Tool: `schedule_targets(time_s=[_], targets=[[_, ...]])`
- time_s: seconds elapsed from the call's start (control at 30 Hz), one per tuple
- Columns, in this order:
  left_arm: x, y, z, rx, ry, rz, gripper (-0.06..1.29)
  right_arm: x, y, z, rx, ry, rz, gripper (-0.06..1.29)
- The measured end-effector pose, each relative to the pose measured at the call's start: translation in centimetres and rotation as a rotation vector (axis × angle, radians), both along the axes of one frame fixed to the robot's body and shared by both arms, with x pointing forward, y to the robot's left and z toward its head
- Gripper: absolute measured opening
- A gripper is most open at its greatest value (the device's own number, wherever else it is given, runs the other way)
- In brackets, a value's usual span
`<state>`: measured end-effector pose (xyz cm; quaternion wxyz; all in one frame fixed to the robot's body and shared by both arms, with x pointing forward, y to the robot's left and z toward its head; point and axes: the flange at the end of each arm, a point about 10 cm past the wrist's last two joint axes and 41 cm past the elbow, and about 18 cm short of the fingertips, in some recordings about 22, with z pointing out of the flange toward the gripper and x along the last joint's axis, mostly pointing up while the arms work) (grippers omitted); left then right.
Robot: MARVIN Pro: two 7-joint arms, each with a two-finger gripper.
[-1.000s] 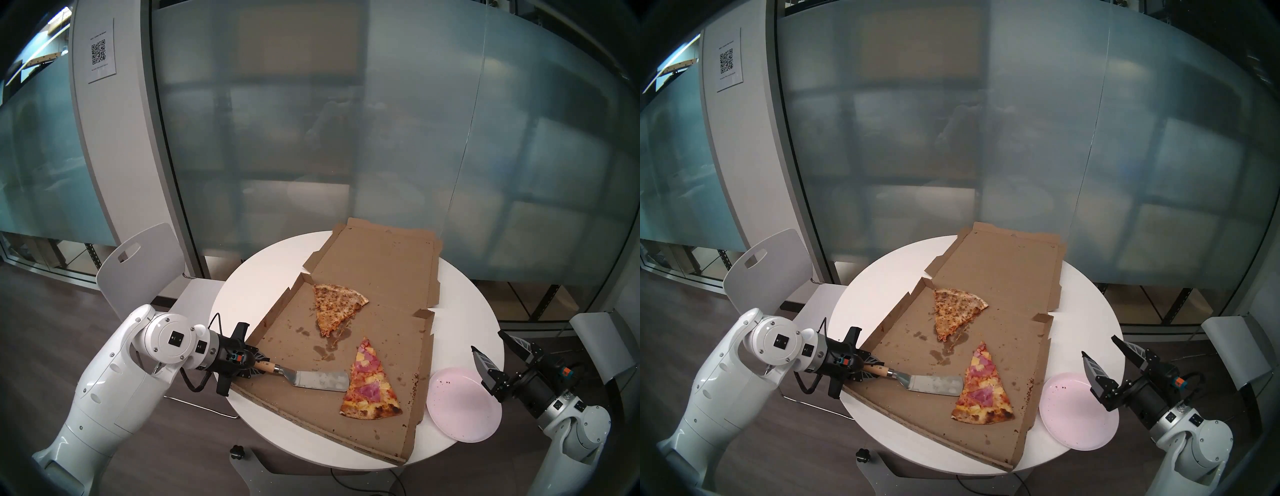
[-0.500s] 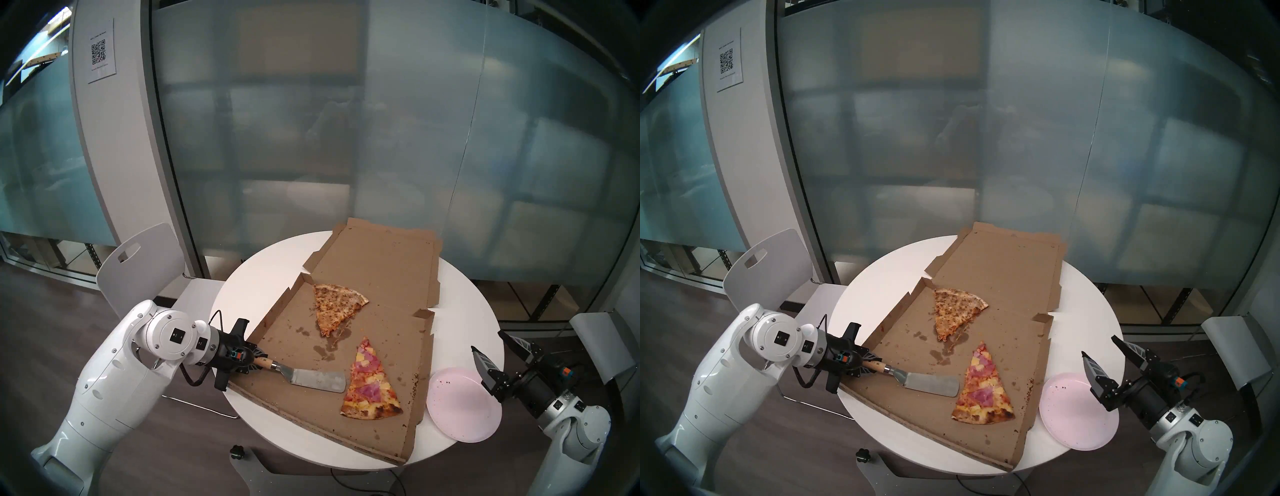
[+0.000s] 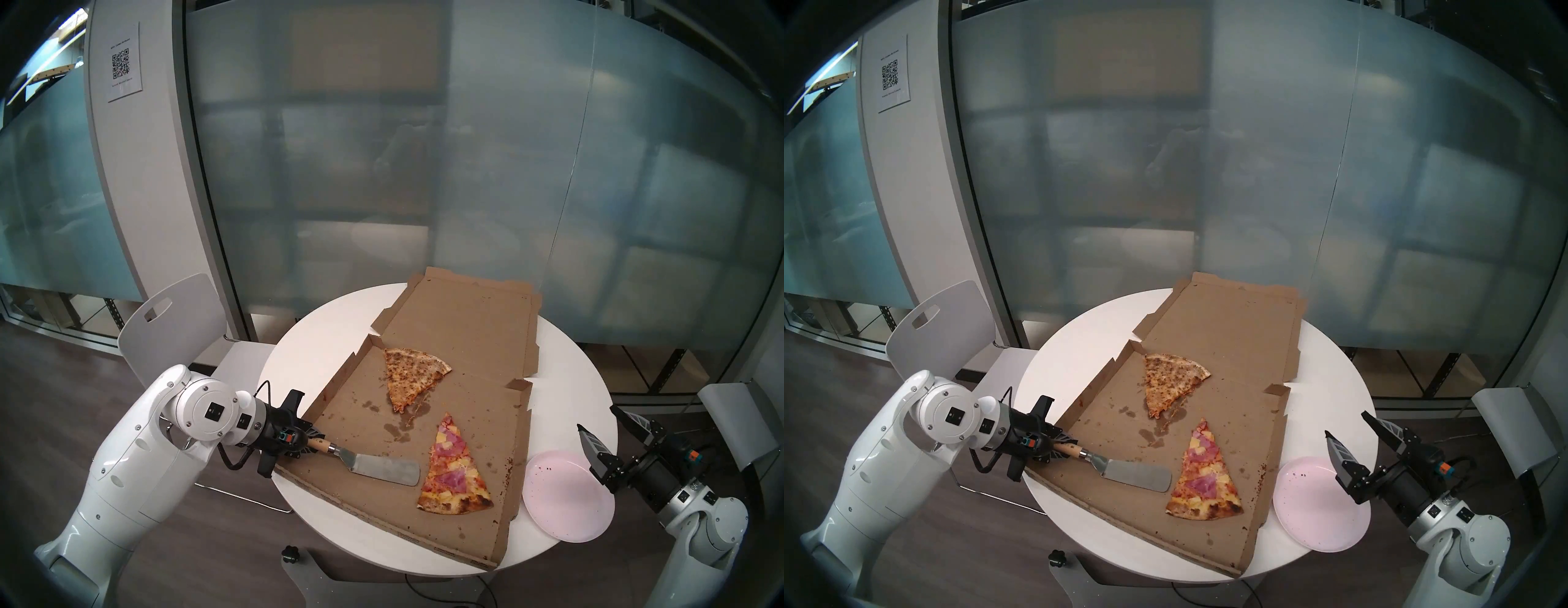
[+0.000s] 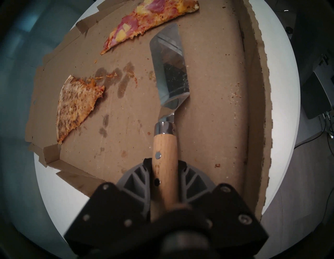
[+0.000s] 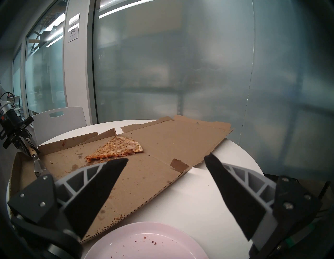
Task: Put pizza slice onto the plate
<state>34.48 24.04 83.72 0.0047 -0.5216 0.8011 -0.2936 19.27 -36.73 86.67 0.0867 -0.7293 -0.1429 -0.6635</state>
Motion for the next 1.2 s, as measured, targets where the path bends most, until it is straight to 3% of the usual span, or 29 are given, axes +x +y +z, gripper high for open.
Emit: schedule_targets(time_s=[0.3, 0.77, 1.2], targets=[[-0.5, -0.2, -0.2, 0.014, -0.035, -0.018, 0.23, 0.0, 0.0, 0.0, 0.000, 0.000, 0.000, 1.23], [-1.6, -1.6, 1.2, 0.012, -0.172, -0.059, 0.23, 0.0, 0.0, 0.0, 0.001, 0.000, 0.001, 1.23], [-1.9, -2.0, 1.2, 0.027, -0.043, 0.014, 0.23, 0.0, 0.0, 0.0, 0.001, 0.000, 0.001, 1.23]])
